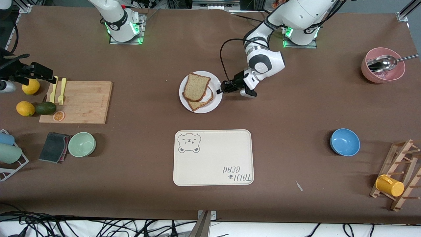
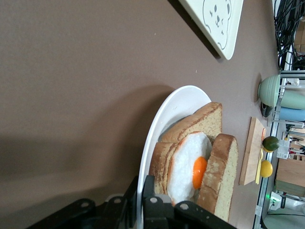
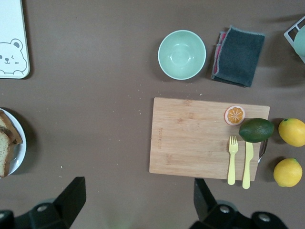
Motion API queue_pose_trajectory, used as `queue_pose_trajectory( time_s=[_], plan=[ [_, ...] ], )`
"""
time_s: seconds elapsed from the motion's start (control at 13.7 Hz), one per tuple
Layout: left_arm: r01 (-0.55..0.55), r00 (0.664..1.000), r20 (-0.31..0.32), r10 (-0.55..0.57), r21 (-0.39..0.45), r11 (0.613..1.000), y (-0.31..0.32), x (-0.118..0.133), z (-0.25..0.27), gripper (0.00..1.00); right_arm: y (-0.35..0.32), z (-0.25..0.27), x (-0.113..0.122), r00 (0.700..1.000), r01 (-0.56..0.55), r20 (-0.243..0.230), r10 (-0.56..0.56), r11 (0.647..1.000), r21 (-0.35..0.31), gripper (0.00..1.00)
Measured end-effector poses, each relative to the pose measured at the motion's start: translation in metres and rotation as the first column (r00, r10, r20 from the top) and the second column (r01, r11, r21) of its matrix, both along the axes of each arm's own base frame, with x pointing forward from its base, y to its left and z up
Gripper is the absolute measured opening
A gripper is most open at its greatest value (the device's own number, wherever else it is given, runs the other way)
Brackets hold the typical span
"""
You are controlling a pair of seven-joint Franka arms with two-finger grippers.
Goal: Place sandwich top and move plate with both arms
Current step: 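Drag the white plate with the left gripper onto the bear tray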
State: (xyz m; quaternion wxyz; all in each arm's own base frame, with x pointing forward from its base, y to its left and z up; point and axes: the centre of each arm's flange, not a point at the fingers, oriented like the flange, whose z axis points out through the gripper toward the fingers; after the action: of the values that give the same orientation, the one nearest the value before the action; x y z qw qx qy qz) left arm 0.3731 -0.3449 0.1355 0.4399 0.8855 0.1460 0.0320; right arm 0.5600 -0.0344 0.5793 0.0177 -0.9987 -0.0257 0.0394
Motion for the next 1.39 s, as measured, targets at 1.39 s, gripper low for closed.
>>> queue_pose_trajectory(
  time_s=[1.39],
  plan=[
    [-0.148, 0.973, 0.157, 0.171, -0.152, 0.977, 0.02, 0.109, 0.071, 0.05, 0.0, 0.0, 0.0, 1.0, 0.0, -0.001, 0.0, 1.0, 0.0, 1.0]
  ],
)
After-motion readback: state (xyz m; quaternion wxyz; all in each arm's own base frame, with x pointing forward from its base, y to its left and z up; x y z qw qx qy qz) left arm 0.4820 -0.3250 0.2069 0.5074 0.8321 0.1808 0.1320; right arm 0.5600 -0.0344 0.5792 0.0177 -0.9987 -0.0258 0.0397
